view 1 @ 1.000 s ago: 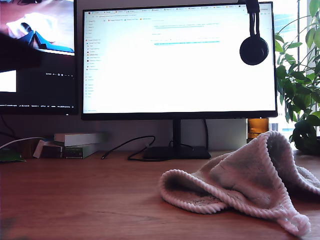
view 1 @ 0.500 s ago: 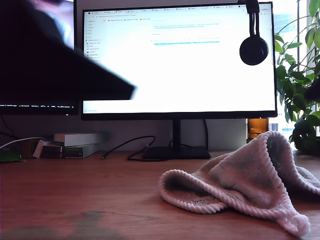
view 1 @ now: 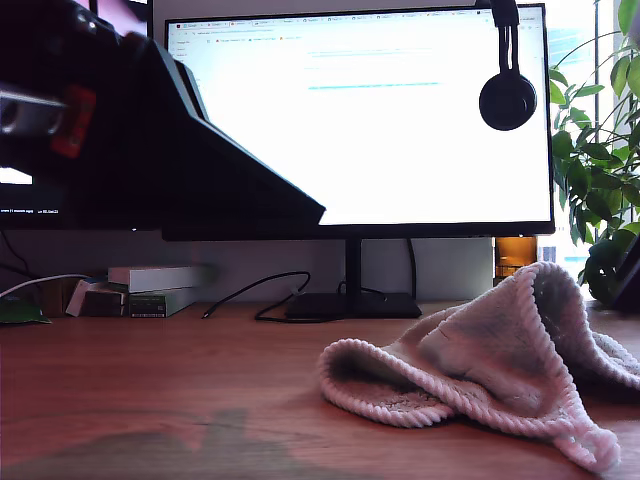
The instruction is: Fold the tea towel to a neat square and place it to the right
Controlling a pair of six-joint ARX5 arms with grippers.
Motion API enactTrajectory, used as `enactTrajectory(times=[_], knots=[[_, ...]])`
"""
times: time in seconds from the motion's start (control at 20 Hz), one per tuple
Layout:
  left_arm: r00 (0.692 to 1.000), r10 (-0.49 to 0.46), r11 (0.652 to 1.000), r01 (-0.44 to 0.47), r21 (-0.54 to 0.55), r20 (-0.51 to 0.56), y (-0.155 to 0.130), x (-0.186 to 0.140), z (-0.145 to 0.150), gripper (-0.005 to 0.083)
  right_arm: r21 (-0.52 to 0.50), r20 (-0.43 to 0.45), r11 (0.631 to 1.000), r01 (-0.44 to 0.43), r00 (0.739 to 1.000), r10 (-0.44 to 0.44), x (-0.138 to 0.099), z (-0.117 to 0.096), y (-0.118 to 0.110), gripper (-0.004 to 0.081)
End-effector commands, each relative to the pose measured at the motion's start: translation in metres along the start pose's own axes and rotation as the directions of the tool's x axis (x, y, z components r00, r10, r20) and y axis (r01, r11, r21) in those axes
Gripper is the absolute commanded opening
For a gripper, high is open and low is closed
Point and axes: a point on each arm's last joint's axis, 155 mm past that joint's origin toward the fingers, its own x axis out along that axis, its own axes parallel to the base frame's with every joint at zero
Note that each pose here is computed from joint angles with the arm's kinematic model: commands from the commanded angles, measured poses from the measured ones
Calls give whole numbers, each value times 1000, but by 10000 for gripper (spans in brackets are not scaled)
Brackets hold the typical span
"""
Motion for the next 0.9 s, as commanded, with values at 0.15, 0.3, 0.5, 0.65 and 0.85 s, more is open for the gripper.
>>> enactTrajectory(times=[0.15,0.3,0.5,0.65,0.85], knots=[[1000,5,999,-6,39,19,3,7,4,88,-7,-40,1000,24,999,-24,19,-9,-6,334],[1000,0,990,1,142,-3,3,12,-4,158,-27,-50,1000,15,999,-17,27,-12,-6,213],[997,-25,968,42,248,-71,1,26,-27,244,-50,-52,999,12,999,-15,28,-12,-6,68],[997,-23,955,42,294,-69,7,39,-27,259,-52,-41,998,23,999,-25,28,-9,-9,-13],[995,-32,912,69,405,-96,17,63,-29,259,-54,-28,998,33,999,-35,28,-6,-11,-13]])
